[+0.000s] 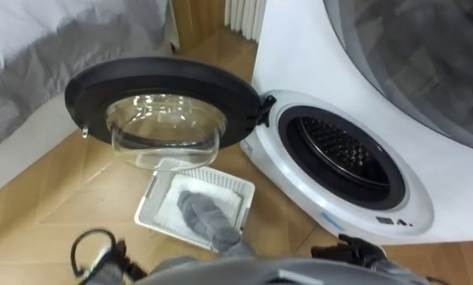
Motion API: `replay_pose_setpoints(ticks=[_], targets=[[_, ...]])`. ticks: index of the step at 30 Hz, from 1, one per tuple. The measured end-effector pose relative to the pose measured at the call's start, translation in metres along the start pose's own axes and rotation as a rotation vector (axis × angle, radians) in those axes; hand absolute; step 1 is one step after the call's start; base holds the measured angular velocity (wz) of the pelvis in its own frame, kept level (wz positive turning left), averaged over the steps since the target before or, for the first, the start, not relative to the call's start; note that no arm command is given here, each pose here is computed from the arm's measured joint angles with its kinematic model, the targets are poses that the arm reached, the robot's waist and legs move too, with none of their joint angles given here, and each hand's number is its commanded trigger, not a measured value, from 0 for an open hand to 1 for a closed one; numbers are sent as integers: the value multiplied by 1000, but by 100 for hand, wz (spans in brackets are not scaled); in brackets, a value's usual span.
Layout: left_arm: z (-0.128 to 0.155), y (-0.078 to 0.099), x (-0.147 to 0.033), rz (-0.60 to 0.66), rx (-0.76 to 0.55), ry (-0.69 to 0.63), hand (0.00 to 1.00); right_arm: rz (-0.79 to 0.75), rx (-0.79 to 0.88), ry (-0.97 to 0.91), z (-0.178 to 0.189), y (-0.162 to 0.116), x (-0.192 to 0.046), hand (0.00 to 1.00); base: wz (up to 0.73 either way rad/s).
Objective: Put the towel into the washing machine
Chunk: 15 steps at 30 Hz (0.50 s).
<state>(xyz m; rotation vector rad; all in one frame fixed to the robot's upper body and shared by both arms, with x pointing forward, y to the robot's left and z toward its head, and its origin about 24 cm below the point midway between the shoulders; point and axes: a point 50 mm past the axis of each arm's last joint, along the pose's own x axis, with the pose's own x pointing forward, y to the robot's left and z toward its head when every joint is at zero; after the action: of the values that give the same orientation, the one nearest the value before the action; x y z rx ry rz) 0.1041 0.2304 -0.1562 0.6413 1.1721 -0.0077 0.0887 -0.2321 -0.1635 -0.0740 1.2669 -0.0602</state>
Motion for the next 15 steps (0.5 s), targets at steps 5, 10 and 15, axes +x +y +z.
replay_pose_setpoints(ticks=[5,10,15], targets=[[63,5,4,44,30,-214,0,26,-59,-80,35,14,4,0,-14],[97,3,1,27,123,-338,0,4,-146,-159,65,20,4,0,-9],[135,16,-2,65,174,-435,0,-10,-197,-260,102,26,1,0,-5]])
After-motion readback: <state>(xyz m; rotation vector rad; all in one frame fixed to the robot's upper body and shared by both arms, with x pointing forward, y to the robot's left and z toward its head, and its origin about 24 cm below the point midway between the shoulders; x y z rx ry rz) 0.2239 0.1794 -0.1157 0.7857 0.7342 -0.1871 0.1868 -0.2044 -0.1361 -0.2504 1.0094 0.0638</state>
